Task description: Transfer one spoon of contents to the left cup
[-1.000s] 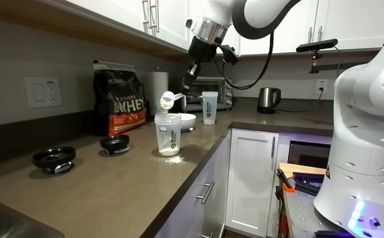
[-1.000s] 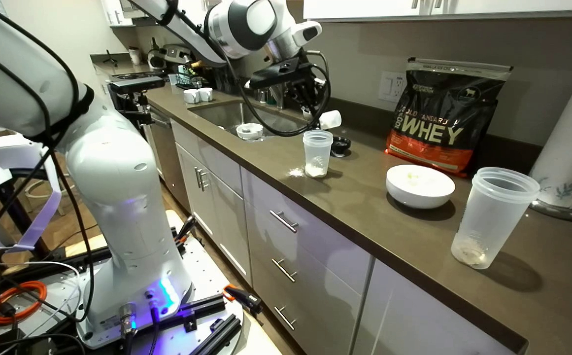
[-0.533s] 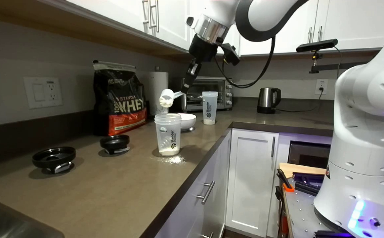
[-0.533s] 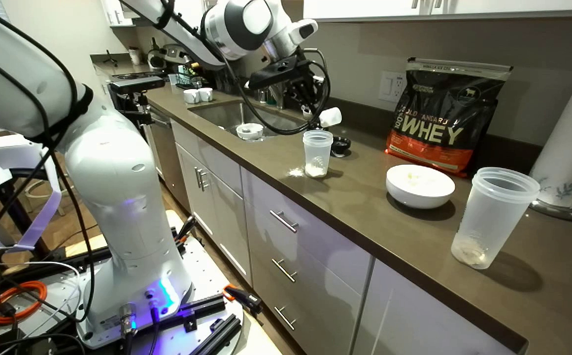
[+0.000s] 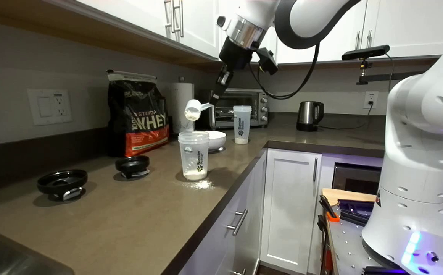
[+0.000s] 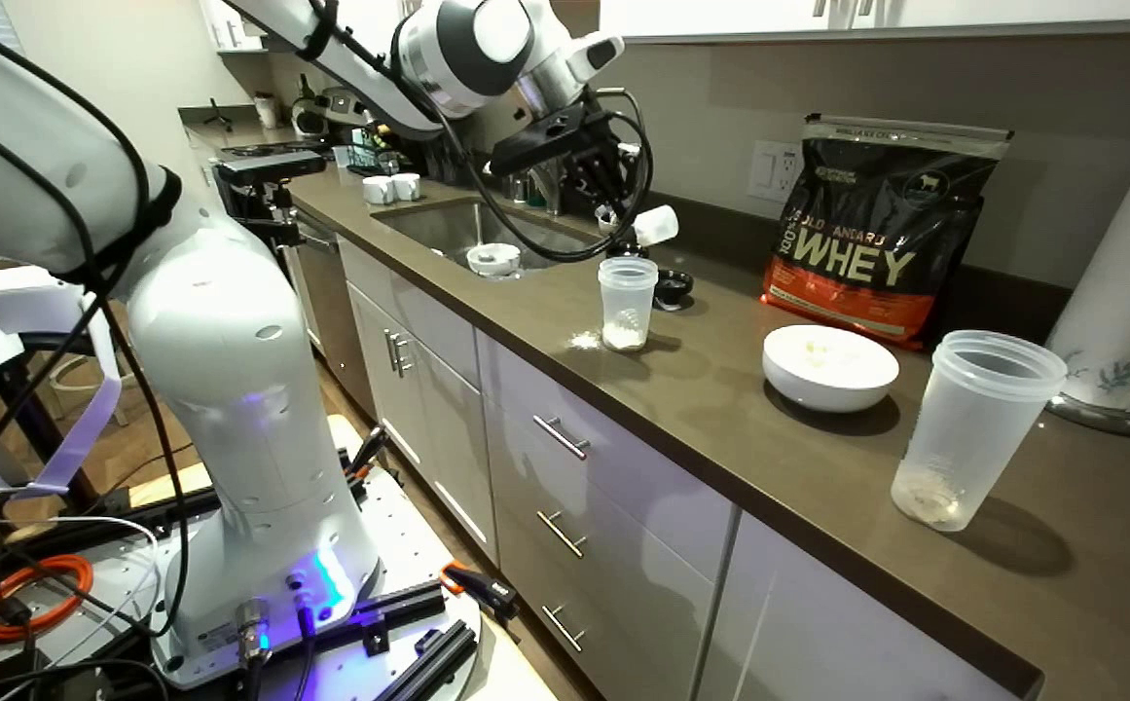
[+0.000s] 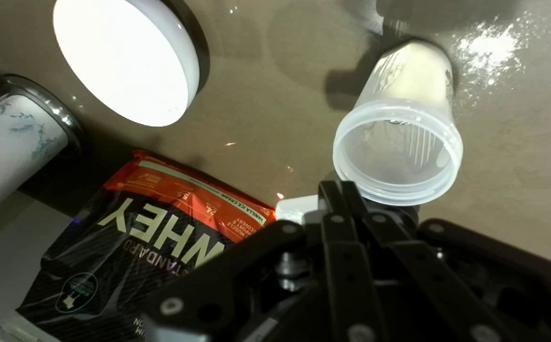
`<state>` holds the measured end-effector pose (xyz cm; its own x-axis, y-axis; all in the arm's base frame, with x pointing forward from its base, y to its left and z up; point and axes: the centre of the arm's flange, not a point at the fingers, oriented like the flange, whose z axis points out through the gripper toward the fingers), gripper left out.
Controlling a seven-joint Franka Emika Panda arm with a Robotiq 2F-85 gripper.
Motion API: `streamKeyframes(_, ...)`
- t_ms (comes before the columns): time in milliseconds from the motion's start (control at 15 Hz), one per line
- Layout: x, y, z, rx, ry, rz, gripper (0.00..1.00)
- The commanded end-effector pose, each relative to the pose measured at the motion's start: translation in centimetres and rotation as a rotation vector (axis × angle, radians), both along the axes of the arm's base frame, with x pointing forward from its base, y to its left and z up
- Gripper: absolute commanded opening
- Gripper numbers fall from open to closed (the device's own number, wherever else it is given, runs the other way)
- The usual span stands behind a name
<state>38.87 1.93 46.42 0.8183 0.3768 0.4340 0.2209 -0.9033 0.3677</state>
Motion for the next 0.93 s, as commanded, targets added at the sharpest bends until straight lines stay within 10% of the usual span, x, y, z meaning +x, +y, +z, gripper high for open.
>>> streamKeyframes(0, -0.76, 0.02, -0.43, -0.024, -0.041, -0.010, 0.02)
streamKeyframes(867, -0.88, -0.03, -0.07, -0.030, -0.059, -0.004, 0.02)
